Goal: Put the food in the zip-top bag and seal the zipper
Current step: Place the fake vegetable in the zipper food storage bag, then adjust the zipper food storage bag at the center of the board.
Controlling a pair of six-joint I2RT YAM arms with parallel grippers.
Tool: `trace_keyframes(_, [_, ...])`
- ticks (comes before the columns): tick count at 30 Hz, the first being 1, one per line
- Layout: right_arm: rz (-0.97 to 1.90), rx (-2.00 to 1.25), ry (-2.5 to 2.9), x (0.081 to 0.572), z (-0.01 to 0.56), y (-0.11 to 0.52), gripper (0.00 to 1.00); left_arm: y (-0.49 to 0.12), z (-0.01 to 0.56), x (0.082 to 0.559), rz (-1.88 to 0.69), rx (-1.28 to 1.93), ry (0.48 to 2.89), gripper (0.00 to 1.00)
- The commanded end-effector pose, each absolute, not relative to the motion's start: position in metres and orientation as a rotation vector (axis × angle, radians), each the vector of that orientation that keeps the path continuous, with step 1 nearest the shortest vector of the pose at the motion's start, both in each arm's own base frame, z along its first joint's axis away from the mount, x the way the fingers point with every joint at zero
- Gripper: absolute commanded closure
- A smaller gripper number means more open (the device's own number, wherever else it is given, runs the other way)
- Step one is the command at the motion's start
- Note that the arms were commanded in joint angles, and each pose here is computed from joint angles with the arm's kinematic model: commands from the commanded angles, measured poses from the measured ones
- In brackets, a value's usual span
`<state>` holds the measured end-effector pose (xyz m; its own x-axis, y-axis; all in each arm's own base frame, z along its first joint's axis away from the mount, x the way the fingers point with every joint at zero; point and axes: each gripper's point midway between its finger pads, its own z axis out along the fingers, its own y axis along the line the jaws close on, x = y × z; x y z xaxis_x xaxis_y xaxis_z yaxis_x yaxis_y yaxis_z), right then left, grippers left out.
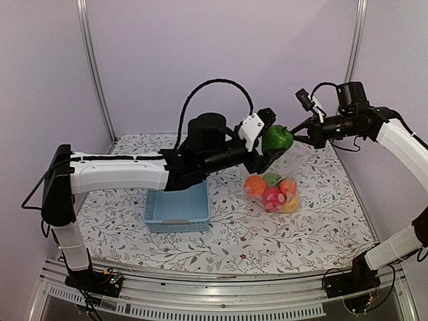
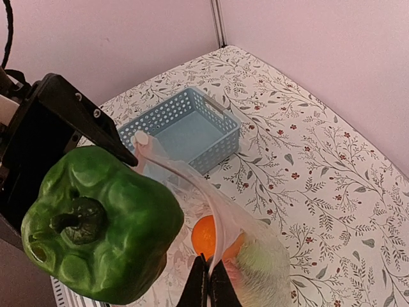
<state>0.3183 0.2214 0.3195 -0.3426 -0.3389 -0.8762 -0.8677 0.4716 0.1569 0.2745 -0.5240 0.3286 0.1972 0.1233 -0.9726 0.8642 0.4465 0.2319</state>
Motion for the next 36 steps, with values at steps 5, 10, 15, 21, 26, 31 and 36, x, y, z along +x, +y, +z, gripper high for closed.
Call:
trace_keyframes(5, [0.852,-1.021,1.867,0.313,0.331,0.227,1.0,-0.526,0.341,0.288,-0.513,0.942,1.291,0.1])
trace_keyframes(10, [0.863,-1.019,1.873,0.315,0.33,0.228,1.0,-0.52,0.354,0.28,-0.493,0.973,1.271,0.05])
trace_keyframes(15, [0.845,-1.02,1.883,0.317,0.326,0.227,1.0,-0.507,0.361,0.224,-0.503,1.193,1.139,0.1])
trace_keyframes(21, [0.841,-1.035,1.882,0.314,0.324,0.226,1.0,-0.49,0.322,0.192,-0.491,1.501,1.214,0.24])
trace_keyframes(26, [0.837,-1.065,1.891,0.306,0.32,0.224,1.0,-0.482,0.29,0.192,-0.421,1.615,1.306,0.32])
trace_keyframes(31, [0.847,-1.088,1.914,0.298,0.309,0.225,1.0,-0.489,0.275,0.195,-0.378,1.658,1.306,0.34])
trace_keyframes(36, [0.844,-1.108,1.916,0.289,0.304,0.225,1.0,-0.502,0.259,0.208,-0.303,1.687,1.305,0.35])
